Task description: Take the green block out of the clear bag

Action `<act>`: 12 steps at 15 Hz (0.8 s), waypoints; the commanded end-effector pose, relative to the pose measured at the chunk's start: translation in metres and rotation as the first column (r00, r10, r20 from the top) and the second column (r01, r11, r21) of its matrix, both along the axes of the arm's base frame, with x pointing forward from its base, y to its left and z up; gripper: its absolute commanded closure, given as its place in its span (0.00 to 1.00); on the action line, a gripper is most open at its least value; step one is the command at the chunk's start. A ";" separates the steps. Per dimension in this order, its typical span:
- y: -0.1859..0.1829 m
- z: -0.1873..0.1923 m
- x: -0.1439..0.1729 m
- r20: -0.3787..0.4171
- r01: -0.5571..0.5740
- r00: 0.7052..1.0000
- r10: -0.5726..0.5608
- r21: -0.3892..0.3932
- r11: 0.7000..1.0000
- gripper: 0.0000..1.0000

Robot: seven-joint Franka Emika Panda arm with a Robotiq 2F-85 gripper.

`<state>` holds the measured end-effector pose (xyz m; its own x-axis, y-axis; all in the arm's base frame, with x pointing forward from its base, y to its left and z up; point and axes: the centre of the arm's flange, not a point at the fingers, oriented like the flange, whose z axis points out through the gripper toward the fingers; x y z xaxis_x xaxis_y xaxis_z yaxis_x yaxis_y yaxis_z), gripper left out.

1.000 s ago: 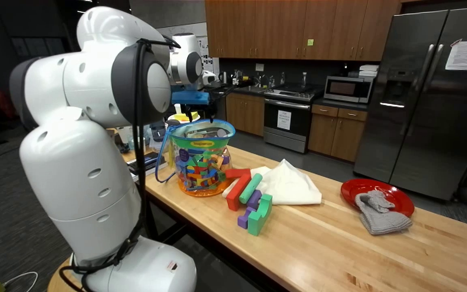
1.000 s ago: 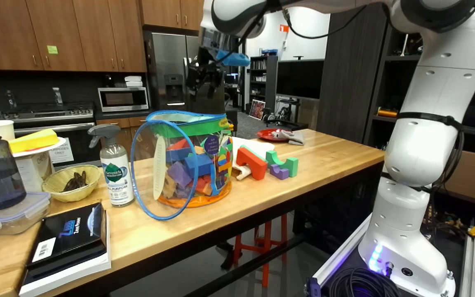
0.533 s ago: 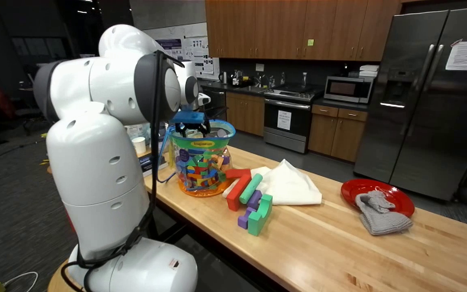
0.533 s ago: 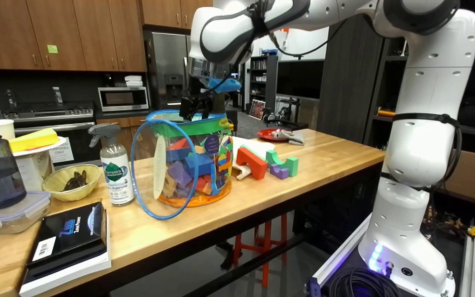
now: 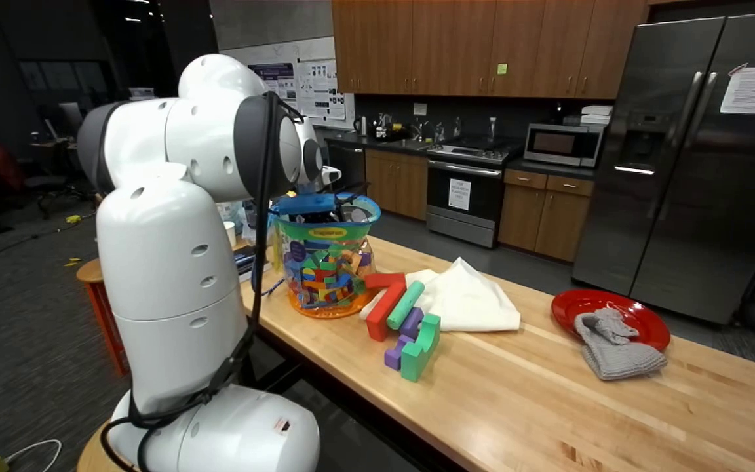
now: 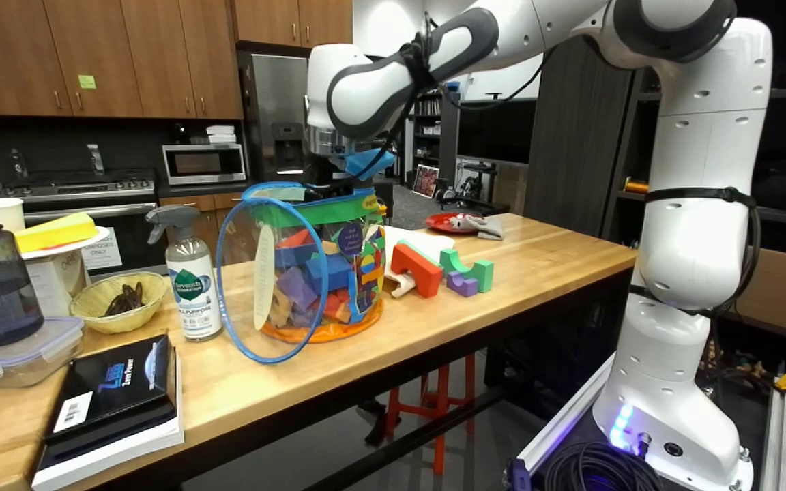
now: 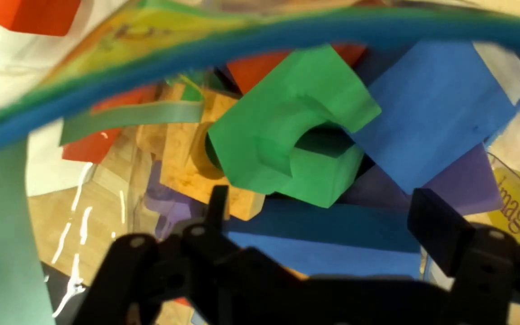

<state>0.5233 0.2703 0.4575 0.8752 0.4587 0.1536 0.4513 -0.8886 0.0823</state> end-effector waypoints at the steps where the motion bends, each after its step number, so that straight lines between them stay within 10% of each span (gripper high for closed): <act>1: -0.003 -0.009 -0.003 -0.005 -0.028 1.000 0.028 -0.058 0.998 0.00; 12: -0.010 -0.028 -0.013 -0.167 -0.137 0.979 0.114 -0.133 0.982 0.00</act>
